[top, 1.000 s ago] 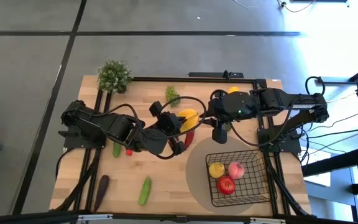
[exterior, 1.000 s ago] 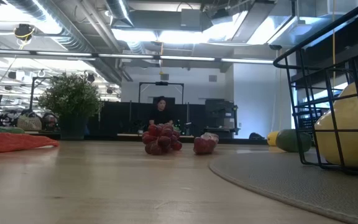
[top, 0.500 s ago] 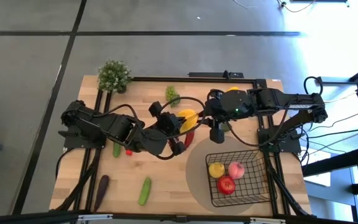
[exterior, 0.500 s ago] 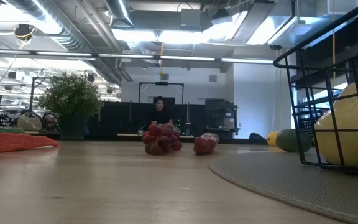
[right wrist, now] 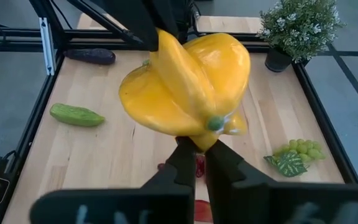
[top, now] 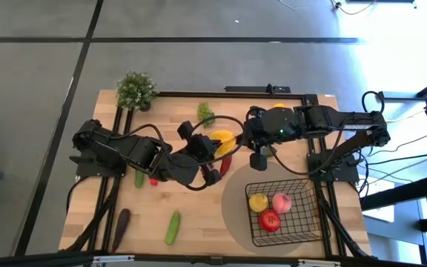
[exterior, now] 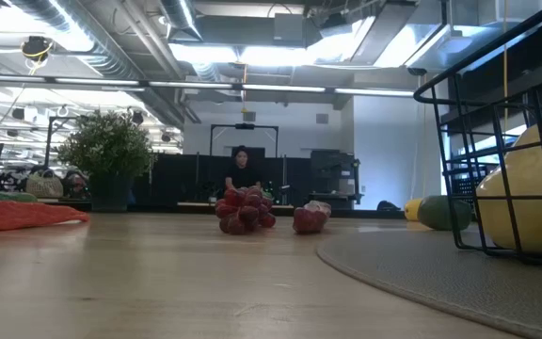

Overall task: Build produce basket
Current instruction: Put the star fruit into the wire basket

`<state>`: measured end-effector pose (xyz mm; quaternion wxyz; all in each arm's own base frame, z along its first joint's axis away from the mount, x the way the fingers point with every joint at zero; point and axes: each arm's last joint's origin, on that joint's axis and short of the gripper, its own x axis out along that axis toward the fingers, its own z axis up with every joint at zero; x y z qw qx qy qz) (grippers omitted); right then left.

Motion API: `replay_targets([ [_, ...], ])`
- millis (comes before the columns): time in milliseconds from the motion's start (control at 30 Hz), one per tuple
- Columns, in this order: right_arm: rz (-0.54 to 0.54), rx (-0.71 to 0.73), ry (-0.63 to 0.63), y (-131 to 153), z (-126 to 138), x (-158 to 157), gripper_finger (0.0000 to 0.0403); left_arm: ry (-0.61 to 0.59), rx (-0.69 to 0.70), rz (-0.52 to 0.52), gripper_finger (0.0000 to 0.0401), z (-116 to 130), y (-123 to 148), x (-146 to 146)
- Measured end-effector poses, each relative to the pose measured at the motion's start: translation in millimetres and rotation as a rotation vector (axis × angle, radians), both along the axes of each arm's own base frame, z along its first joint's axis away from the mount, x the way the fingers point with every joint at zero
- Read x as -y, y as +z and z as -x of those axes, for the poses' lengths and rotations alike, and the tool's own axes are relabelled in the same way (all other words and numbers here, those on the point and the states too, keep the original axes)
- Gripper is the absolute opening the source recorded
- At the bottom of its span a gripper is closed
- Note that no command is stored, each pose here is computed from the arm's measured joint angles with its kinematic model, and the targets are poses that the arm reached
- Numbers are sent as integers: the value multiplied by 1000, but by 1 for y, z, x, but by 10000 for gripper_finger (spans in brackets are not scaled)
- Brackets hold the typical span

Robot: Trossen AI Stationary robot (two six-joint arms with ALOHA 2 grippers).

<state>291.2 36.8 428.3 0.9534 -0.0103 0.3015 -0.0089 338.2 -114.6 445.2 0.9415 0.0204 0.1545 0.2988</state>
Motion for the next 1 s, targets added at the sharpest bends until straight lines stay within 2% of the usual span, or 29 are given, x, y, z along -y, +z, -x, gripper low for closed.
replay_targets([
  [200,-2,0,4,0,0,0,3,-12,-8,-9,7,0,0,0],
  [533,-6,10,9,1,-1,-1,0,-27,-6,16,79,-3,0,-5],
  [767,36,-5,-15,0,1,1,0,-53,-70,-98,83,0,0,2],
  [1000,44,-30,-18,-1,4,2,0,-5,-76,-169,84,5,2,11],
])
